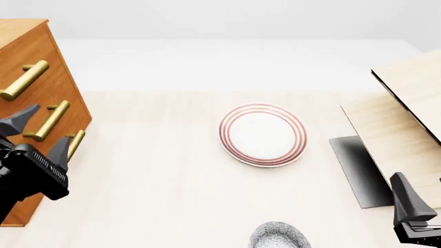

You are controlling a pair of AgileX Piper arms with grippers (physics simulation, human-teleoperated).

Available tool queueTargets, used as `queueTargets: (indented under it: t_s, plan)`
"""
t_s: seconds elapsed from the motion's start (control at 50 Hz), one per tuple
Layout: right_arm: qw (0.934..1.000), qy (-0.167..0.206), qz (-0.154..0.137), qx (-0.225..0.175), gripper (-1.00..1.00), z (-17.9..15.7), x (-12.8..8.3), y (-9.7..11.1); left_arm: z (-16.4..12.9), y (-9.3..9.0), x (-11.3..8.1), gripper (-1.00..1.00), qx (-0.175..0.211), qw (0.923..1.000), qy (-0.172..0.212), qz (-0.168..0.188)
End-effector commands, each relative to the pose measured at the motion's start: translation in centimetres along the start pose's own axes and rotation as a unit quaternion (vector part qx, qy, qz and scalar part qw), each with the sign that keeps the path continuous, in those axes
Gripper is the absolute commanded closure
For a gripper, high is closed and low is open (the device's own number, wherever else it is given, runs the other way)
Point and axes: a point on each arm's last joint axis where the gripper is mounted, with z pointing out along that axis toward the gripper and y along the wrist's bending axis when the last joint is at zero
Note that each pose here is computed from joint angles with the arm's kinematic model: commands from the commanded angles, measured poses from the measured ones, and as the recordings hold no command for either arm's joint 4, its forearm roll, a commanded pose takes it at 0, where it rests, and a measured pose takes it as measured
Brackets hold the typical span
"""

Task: Open the top drawer of the cabinet and put the bowl in it.

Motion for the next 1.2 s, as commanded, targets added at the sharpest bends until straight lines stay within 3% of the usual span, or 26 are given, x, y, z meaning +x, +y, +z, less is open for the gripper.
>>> queueTargets:
  t_s: [0.02, 0.16, 0.56, 0.8, 1.2]
  plan:
    - [1.0000, 0.000, 0.000, 0.000, -1.00, 0.0, 0.0, 0.0, 0.8, 0.1, 0.3, -1.00, -0.010, 0.9988, 0.009, 0.046]
    - [1.0000, 0.000, 0.000, 0.000, -1.00, 0.0, 0.0, 0.0, 1.3, 0.2, 0.9, -1.00, -0.015, 0.9969, 0.025, 0.073]
    - [1.0000, 0.000, 0.000, 0.000, -1.00, 0.0, 0.0, 0.0, 0.7, 1.6, 1.8, -1.00, -0.041, 0.9925, 0.060, 0.098]
    - [1.0000, 0.000, 0.000, 0.000, -1.00, 0.0, 0.0, 0.0, 1.0, 3.3, 1.6, -1.00, -0.058, 0.9907, 0.064, 0.105]
    - [1.0000, 0.000, -0.001, 0.000, -1.00, 0.0, 0.0, 0.0, 3.0, 3.7, 1.9, -1.00, -0.050, 0.9919, 0.069, 0.095]
